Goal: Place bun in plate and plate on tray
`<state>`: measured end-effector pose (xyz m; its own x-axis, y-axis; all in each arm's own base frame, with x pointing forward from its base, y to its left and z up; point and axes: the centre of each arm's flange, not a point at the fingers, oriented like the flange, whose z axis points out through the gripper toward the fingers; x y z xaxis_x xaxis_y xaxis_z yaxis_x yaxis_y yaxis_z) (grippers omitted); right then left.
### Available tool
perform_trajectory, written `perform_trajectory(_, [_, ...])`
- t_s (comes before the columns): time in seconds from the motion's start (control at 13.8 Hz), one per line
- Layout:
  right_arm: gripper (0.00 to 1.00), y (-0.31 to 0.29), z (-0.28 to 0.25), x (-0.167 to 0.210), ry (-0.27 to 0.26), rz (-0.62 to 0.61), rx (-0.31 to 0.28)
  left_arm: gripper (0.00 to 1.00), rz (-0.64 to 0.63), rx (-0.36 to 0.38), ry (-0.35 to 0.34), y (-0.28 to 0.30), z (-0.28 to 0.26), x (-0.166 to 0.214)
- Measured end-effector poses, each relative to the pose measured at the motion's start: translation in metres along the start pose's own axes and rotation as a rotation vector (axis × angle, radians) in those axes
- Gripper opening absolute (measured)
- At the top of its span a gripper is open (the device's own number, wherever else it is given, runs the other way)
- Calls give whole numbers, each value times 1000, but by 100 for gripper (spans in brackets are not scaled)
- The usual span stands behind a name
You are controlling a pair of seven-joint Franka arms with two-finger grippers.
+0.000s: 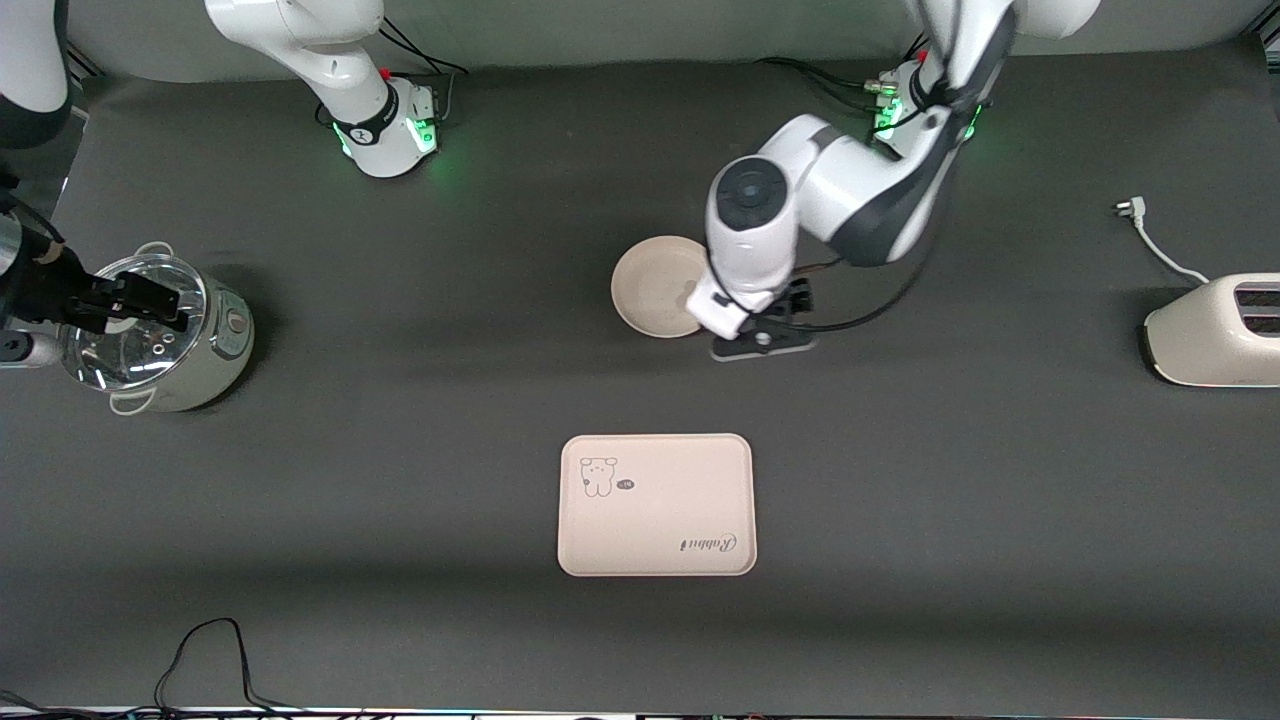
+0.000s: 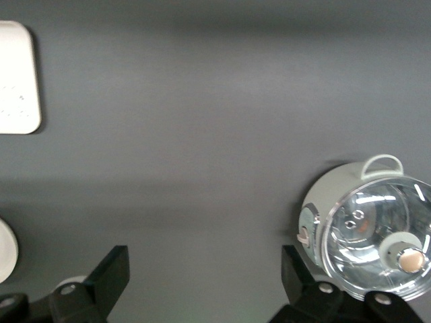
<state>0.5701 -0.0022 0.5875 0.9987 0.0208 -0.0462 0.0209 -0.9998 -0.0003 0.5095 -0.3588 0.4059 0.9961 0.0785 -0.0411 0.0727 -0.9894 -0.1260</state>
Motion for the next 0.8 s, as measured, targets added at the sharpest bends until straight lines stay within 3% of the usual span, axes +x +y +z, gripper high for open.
perform_trajectory(0.14, [100, -48, 0, -3, -7, -21, 5, 100, 37, -14, 19, -60, -54, 33])
perform_trajectory(0.36, [100, -169, 2, -23, -15, 23, 20, 100, 96, -43, 48, -168, -103, 71])
perform_trajectory(0.58, [100, -291, 5, -71, -14, 40, 21, 100, 47, -60, 56, -257, -121, 86])
perform_trajectory(0.8, [100, -389, 19, -130, -22, 35, 17, 100, -20, -84, 35, -303, -124, 89])
